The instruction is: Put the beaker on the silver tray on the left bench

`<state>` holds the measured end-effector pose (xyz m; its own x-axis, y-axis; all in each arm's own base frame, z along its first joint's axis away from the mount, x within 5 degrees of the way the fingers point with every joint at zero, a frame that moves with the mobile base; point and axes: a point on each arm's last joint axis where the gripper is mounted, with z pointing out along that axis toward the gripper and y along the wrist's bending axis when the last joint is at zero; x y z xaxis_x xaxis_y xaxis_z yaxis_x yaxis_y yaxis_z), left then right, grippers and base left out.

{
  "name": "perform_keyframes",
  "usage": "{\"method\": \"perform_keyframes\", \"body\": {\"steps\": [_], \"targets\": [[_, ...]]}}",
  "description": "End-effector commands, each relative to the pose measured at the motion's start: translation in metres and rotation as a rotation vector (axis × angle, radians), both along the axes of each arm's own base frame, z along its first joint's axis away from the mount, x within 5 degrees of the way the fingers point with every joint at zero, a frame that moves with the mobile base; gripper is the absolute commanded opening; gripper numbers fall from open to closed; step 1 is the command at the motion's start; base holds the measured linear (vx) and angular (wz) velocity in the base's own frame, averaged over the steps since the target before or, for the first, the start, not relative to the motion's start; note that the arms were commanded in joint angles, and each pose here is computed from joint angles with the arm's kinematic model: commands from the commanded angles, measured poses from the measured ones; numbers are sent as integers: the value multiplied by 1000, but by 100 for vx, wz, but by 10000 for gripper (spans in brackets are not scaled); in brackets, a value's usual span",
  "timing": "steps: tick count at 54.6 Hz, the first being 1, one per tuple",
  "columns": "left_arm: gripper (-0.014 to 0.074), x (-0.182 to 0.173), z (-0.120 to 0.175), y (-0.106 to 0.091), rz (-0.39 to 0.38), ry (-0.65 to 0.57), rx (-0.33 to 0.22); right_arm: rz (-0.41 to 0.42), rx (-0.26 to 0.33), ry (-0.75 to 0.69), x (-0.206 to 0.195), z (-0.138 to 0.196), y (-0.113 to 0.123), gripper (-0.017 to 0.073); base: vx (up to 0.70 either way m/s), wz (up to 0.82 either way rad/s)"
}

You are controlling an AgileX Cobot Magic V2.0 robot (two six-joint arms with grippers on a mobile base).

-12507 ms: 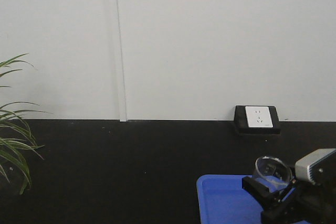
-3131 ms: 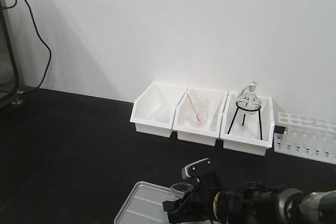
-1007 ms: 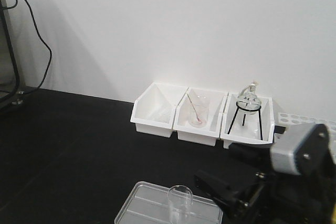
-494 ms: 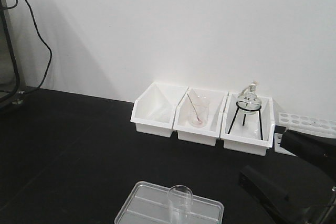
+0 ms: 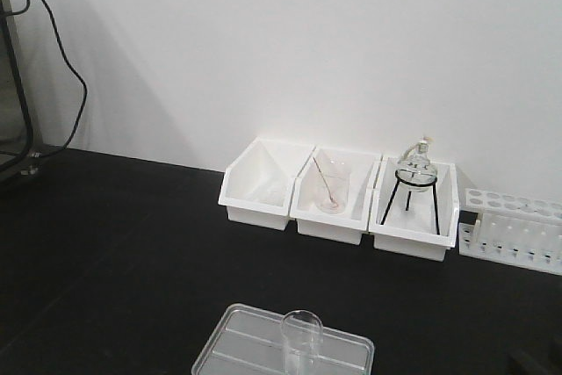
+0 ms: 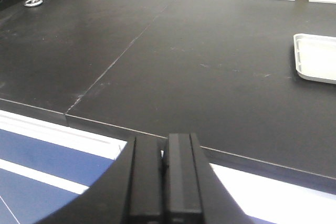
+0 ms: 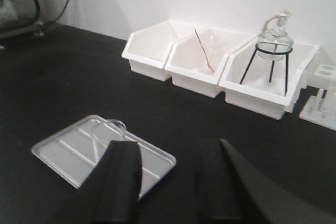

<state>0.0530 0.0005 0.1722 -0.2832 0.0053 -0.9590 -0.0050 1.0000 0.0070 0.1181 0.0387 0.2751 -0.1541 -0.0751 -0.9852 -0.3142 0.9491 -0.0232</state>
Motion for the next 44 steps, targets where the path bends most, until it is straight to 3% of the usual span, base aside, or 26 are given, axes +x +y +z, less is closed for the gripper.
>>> {"method": "perform_keyframes", "body": {"steps": [1,5,7,15,22,44], "targets": [[1,2,-3,0,-4,-65,-3,-13,-83,-218,-16,0,-8,150,0,0],[1,2,-3,0,-4,-65,-3,-53,-158,-359,-32,-14,-16,36,0,0],[1,2,-3,0,-4,-65,-3,-84,-149,-400,-39,-22,-20,-17,0,0],[1,2,-3,0,-4,-65,-3,-200,-40,-359,-56,-63,-32,-13,0,0],[1,2,-3,0,-4,-65,-4,-242,-112,-227,-62,-78,-35,-10,0,0],[1,2,-3,0,-4,-64,-4,-259,-120,-157,-62,-84,-36,-10,0,0]]}}
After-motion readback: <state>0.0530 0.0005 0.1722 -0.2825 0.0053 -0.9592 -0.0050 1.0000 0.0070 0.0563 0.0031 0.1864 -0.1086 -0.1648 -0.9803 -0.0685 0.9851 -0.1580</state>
